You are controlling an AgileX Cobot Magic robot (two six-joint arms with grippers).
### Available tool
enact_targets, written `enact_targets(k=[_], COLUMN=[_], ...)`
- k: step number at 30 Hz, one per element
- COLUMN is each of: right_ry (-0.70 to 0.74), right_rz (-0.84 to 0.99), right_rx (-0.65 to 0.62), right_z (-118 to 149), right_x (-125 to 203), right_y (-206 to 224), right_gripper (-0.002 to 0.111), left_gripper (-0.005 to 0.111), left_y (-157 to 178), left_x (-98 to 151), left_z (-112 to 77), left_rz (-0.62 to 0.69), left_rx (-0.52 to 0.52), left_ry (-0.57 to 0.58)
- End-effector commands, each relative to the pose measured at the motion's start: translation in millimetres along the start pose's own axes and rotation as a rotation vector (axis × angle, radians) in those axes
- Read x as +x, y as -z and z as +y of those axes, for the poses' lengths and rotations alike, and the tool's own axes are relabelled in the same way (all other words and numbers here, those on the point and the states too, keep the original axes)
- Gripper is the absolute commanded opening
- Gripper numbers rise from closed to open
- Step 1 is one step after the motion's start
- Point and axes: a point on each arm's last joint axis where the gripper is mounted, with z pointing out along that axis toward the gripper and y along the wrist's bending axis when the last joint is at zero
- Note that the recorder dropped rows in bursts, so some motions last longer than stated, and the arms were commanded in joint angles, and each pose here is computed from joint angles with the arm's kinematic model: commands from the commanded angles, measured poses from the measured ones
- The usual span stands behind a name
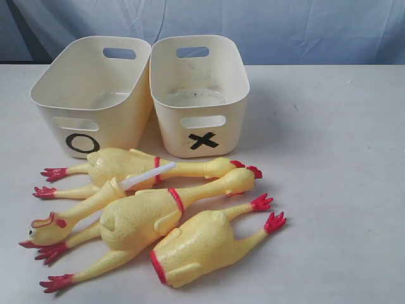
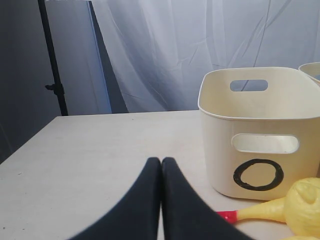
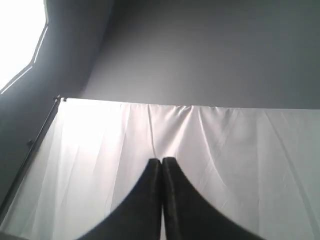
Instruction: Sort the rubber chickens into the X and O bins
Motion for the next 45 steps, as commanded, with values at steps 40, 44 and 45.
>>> enact_targets(k=[40, 44, 45], right_ry=[-0.061, -0.433, -0.436], right_rz=[1.650, 1.322, 1.281], right_rx=[0.480, -0.082, -0.168], right_z=[-61, 62, 85], right_x=[311, 287, 282], right_y=[-96, -140, -143], right_gripper=[-0.001, -0.001, -0.001], left_gripper=[0.000, 0.000, 0.000], left_y=[0, 0, 0], left_x=[-2, -2, -2], left_z=[-0.3, -0.3, -0.3], left_rz=[-0.018, -0.018, -0.018], left_rx=[0.007, 0.007, 0.007], left_ry=[-0.003, -0.003, -0.003])
